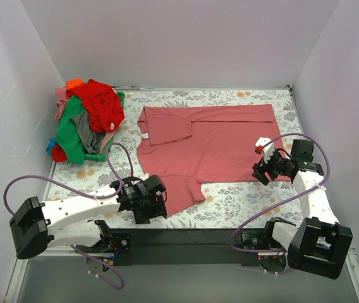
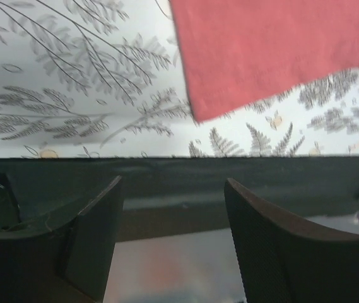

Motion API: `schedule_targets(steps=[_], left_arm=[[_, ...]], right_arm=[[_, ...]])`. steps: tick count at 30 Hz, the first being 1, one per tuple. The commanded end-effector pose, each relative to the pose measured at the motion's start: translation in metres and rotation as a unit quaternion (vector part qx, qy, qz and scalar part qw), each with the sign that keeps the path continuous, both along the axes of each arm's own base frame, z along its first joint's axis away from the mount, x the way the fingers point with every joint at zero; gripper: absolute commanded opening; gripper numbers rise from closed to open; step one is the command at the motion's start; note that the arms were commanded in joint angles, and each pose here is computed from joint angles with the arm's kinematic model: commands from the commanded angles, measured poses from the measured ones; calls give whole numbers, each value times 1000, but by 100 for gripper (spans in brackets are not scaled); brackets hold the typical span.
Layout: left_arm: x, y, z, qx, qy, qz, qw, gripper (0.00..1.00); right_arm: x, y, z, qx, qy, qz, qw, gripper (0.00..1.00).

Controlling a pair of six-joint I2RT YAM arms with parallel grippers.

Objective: Fold and stack the t-shirts
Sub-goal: Fold the tshirt

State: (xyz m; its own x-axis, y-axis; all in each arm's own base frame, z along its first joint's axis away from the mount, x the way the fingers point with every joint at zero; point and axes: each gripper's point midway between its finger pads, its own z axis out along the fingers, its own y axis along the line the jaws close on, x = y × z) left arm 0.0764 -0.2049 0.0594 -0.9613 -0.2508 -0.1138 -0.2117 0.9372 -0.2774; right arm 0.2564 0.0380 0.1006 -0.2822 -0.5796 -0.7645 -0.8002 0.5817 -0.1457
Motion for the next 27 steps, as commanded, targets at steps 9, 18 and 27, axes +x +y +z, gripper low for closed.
schedule_targets(steps=[9,18,27], left_arm=[[45,-29,-12,-1,-37,137,990,56],[46,-33,-32,16,-16,154,988,43],[45,-38,-45,21,-3,146,989,31]], right_arm=[[0,-2,-1,18,20,-19,999,79],[-1,-3,-1,23,21,-23,999,79],[-2,-4,0,29,19,-25,999,79]])
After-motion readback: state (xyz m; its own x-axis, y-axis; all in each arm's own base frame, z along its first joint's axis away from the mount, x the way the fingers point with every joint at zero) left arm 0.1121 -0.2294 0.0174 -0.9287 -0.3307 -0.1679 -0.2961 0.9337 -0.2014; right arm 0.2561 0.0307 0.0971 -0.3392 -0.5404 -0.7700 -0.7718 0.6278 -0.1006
